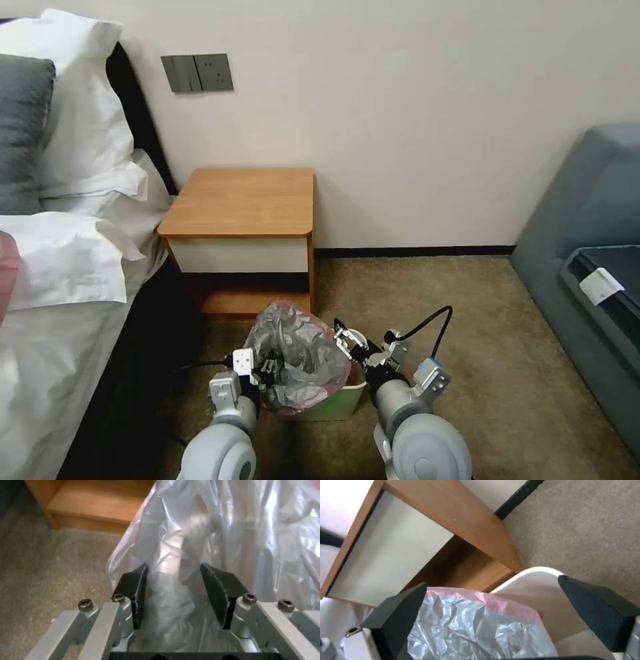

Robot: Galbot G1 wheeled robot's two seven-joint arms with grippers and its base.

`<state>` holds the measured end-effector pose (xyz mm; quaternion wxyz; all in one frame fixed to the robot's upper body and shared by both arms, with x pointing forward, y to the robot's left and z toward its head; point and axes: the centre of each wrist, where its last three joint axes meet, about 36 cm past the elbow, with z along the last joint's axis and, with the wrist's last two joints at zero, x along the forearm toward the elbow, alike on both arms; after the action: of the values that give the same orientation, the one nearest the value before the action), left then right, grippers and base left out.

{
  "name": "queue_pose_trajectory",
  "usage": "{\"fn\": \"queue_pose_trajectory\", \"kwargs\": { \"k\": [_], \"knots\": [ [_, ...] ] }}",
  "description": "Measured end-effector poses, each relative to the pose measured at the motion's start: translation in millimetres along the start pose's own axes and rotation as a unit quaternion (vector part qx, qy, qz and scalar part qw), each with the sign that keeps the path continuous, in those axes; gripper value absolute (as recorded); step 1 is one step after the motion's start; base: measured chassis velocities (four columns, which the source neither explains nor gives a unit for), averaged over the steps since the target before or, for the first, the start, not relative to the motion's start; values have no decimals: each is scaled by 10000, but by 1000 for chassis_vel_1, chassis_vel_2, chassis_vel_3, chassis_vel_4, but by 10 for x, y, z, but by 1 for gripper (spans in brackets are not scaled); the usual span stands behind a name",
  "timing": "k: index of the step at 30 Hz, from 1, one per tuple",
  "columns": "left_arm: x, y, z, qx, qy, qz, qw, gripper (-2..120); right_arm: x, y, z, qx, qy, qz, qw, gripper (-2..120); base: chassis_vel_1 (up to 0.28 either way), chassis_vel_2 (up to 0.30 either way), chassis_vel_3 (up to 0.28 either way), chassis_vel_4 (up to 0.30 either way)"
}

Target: Pick up the garbage bag from the table and place it over the trash can.

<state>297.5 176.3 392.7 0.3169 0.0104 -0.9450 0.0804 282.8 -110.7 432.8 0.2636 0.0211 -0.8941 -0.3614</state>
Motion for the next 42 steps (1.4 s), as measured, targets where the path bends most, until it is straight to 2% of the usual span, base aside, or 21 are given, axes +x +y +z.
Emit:
{"fn": "queue_pose_trajectory", "kwargs": {
  "k": [7,11,12,14,15,16,18,20,21,24,25,27,28,30,31,34,37,42],
  "knots": [
    [-46,-39,-93,42,348,-40,9994,31,-34,-26,12,-20,-38,73,10000,100,0,0,0,0],
    [-42,-73,-77,89,351,11,9993,13,-39,-31,-21,4,-103,21,9999,100,0,0,0,0],
    [-42,-73,-77,89,351,11,9993,13,-39,-31,-21,4,-103,21,9999,100,0,0,0,0],
    [-38,-62,-51,244,114,69,9996,6,-26,-33,-66,87,-188,-82,9998,100,0,0,0,0],
    [-27,-43,-20,367,-113,132,9992,5,-9,-33,-103,161,-253,-182,9994,100,0,0,0,0],
    [-27,-43,-20,367,-113,132,9992,5,-9,-33,-103,161,-253,-182,9994,100,0,0,0,0],
    [23,30,49,499,-564,202,9970,5,44,-32,-192,325,-379,-420,9979,100,0,0,0,0],
    [43,54,70,525,-698,212,9960,5,72,-34,-229,404,-422,-524,9969,100,0,0,0,0],
    [87,113,122,533,-992,244,9933,5,137,-39,-305,600,-495,-767,9940,100,0,0,0,0],
    [138,224,192,460,-1527,319,9867,5,238,-98,-398,1267,-603,-1277,9819,100,0,0,0,0],
    [138,224,192,460,-1527,319,9867,5,238,-98,-398,1267,-603,-1277,9819,100,0,0,0,0],
    [138,277,227,338,-1930,346,9800,5,279,-168,-428,1930,-620,-1768,9631,100,0,0,0,0],
    [138,277,227,338,-1930,346,9800,5,279,-168,-428,1930,-620,-1768,9631,100,0,0,0,0],
    [111,310,272,236,-2245,368,9735,5,314,-223,-428,2667,-574,-2235,9357,100,0,0,0,0],
    [111,310,272,236,-2245,368,9735,5,314,-223,-428,2667,-574,-2235,9357,100,0,0,0,0],
    [115,306,291,187,-2359,407,9708,5,281,-240,-401,3031,-471,-2466,9193,100,0,0,0,0],
    [129,305,320,120,-2438,456,9687,5,198,-209,-400,3057,-418,-2408,9202,100,0,0,0,0],
    [154,313,340,71,-2622,526,9636,5,72,-156,-407,2837,-222,-2190,9333,97,0,0,0,0]
  ]
}}
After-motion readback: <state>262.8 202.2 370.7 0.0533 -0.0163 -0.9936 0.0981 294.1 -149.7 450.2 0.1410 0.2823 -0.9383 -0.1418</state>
